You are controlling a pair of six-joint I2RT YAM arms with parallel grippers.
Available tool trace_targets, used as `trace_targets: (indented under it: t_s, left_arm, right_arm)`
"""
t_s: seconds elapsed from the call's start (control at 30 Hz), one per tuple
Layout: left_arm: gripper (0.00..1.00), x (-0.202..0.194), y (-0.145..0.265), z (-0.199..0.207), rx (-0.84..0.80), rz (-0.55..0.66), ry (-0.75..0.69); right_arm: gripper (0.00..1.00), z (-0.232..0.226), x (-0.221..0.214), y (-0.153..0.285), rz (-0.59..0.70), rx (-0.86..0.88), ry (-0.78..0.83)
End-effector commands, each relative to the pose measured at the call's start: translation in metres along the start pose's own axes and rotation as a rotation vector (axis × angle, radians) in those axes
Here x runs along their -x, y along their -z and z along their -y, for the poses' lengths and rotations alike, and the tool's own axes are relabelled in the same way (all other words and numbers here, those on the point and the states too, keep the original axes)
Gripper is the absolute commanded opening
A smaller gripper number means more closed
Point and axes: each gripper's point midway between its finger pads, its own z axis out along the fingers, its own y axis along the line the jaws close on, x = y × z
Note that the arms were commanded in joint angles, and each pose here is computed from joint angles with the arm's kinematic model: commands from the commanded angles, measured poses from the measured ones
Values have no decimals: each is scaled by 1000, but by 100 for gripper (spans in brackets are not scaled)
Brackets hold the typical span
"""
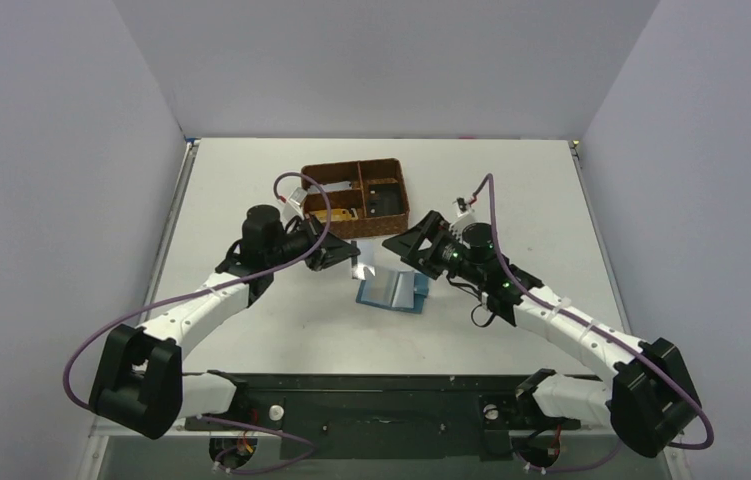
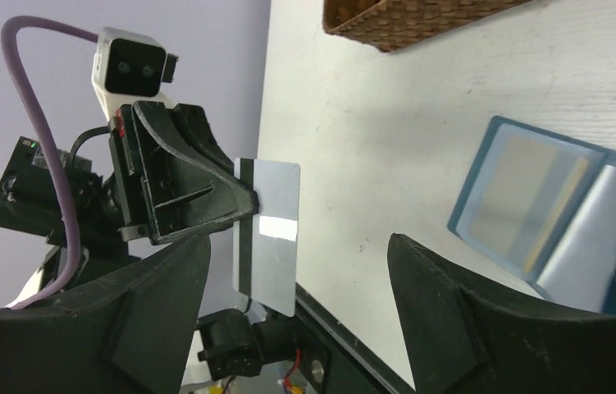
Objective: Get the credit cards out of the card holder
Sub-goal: Place the credit card in the storage box.
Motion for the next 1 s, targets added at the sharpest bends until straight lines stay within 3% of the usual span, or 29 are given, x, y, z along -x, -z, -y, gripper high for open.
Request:
trace_targets:
  t_s: [0.0, 0.33, 0.77, 0.97]
  left_arm:
    - [0, 5, 5, 14, 1, 21, -84]
    - [0, 36, 14, 17, 190, 108, -217]
    - [0, 100, 43, -9, 571, 297, -283]
    - [0, 130, 38, -7, 642, 339, -297]
  right_arm:
    - [76, 5, 24, 14, 114, -90, 69]
    - [77, 47, 68, 33, 253, -328, 115]
    - [80, 60, 112, 41, 244, -524, 128]
    - [81, 65, 143, 48, 229, -622, 190]
